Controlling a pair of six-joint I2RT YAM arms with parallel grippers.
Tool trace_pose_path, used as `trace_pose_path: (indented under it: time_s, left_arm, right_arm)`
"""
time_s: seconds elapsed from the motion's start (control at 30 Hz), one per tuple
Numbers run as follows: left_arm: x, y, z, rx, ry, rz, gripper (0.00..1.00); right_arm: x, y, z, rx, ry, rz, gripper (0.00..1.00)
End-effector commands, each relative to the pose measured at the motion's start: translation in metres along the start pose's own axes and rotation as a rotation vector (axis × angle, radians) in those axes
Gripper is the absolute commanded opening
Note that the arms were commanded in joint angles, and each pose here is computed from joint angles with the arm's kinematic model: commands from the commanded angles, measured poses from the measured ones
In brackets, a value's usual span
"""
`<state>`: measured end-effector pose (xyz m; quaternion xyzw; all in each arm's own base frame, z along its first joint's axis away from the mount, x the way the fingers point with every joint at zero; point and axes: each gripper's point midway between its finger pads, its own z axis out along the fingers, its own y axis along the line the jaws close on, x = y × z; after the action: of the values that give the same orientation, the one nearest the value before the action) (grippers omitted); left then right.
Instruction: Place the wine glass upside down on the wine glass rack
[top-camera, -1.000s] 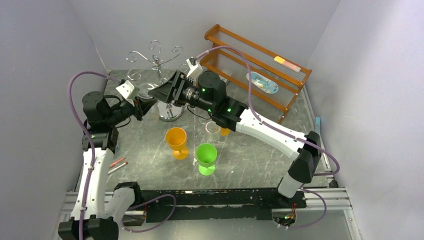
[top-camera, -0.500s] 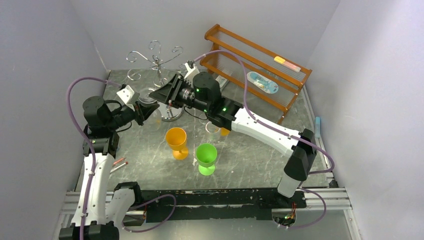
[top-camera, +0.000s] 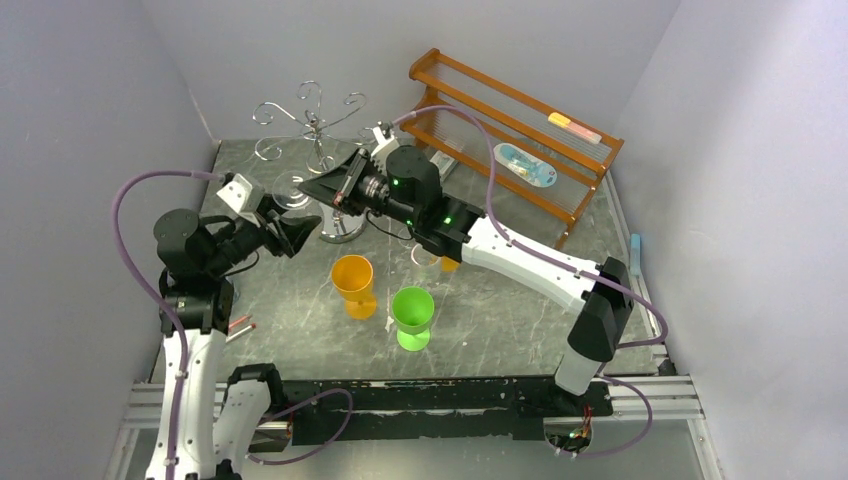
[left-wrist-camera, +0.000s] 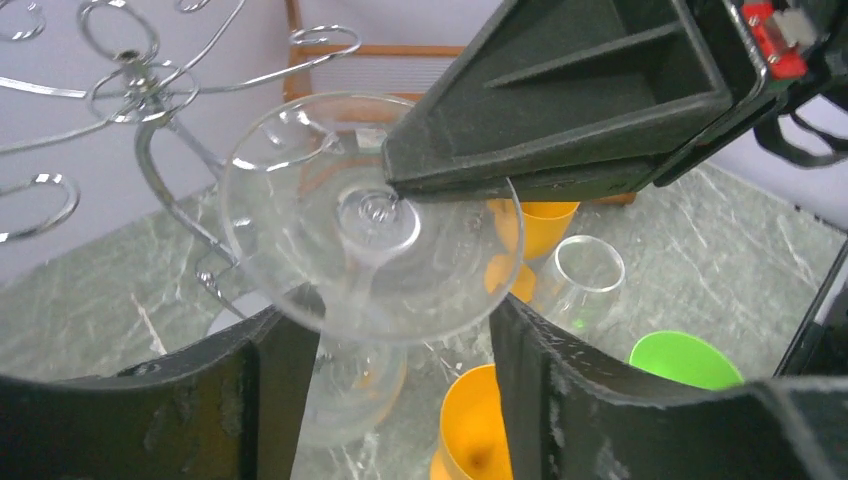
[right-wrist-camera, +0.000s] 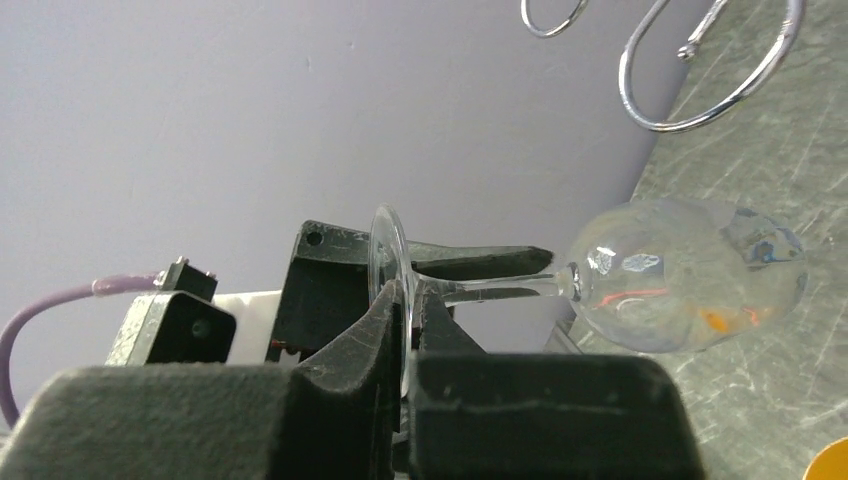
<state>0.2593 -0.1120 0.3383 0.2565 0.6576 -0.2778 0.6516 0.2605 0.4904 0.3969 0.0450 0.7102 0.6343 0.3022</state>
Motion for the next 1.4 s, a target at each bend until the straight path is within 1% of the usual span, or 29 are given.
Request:
trace_pose_path:
  time_s: [0.0,0.1,0.13,0.17,0.2,0.23,0.27,0.4,0.5,0.57,0.63,0.77,0.87,0.9,0.93,0.97,1.03,1.2,1.23,1.3,1.33,1.37]
  left_arm:
    - [-0.001,0.003,-0.015,-0.137,0.024,-0.121,0.69]
    - [-0.003,0.000,-0.026,-0.198,0.036,-0.193,0.74]
    - [-0.008,-0.001,-0.029,-0.219,0.029,-0.197,0.74]
    - [-0.006,0.002,-0.034,-0.267,0.040,-0.237,0.74]
    - [-0.008,0.003,-0.037,-0.302,0.045,-0.263,0.80]
    - [-0.012,0.005,-0.040,-0.331,0.039,-0.283,0.91]
    - [-0.018,0.007,-0.043,-0.365,0.023,-0.296,0.96]
    - [-0.044,0.023,-0.060,-0.534,-0.054,-0.355,0.96]
    - [-0.064,0.026,-0.069,-0.596,-0.106,-0.404,0.97]
    - [-0.074,0.023,-0.067,-0.581,-0.133,-0.461,0.96]
    - [-0.079,0.013,-0.055,-0.507,-0.142,-0.543,0.97]
    - [-0.078,-0.008,-0.030,-0.314,-0.111,-0.677,0.97]
    - [-0.070,-0.013,-0.019,-0.238,-0.076,-0.738,0.96]
    - [-0.066,-0.013,-0.016,-0.226,-0.063,-0.757,0.90]
    - [-0.064,-0.015,-0.013,-0.209,-0.052,-0.776,0.82]
    - [-0.062,-0.017,-0.010,-0.185,-0.044,-0.794,0.72]
    - [-0.063,-0.023,-0.006,-0.122,-0.041,-0.831,0.58]
    - [-0.065,-0.030,-0.002,-0.053,-0.038,-0.864,0.38]
    - [-0.066,-0.031,-0.002,-0.045,-0.040,-0.865,0.31]
    - [-0.065,-0.032,-0.001,-0.040,-0.034,-0.868,0.11]
    - [-0.065,-0.030,0.000,-0.047,-0.029,-0.867,0.06]
    - [-0.064,-0.028,0.000,-0.058,-0.027,-0.870,0.05]
  right_arm:
    - [-0.020,0.018,-0.008,-0.055,-0.086,-0.009,0.00]
    - [-0.024,0.016,-0.011,-0.052,-0.102,-0.004,0.00]
    - [-0.026,0.015,-0.012,-0.050,-0.106,-0.002,0.00]
    - [-0.026,0.014,-0.013,-0.050,-0.107,0.000,0.00]
    - [-0.027,0.013,-0.014,-0.050,-0.108,0.002,0.00]
    - [-0.028,0.013,-0.014,-0.049,-0.108,0.001,0.00]
    - [-0.029,0.012,-0.015,-0.048,-0.109,-0.001,0.00]
    - [-0.032,0.011,-0.017,-0.047,-0.117,-0.011,0.00]
    - [-0.034,0.011,-0.019,-0.054,-0.117,-0.018,0.00]
    - [-0.033,0.013,-0.020,-0.064,-0.111,-0.025,0.00]
    - [-0.032,0.018,-0.022,-0.082,-0.100,-0.030,0.00]
    - [-0.028,0.023,-0.027,-0.103,-0.078,-0.037,0.00]
    - [-0.024,0.026,-0.030,-0.121,-0.057,-0.040,0.00]
    - [-0.022,0.026,-0.031,-0.126,-0.049,-0.039,0.00]
    - [-0.021,0.026,-0.031,-0.130,-0.040,-0.037,0.00]
    - [-0.019,0.025,-0.030,-0.130,-0.031,-0.037,0.00]
    - [-0.016,0.024,-0.029,-0.130,-0.019,-0.038,0.00]
    - [-0.012,0.018,-0.025,-0.122,0.000,-0.040,0.00]
    - [-0.011,0.017,-0.024,-0.120,0.002,-0.041,0.00]
    - [-0.010,0.015,-0.022,-0.118,0.005,-0.046,0.00]
    - [-0.011,0.015,-0.023,-0.119,0.004,-0.051,0.00]
    - [-0.011,0.014,-0.022,-0.115,0.004,-0.056,0.00]
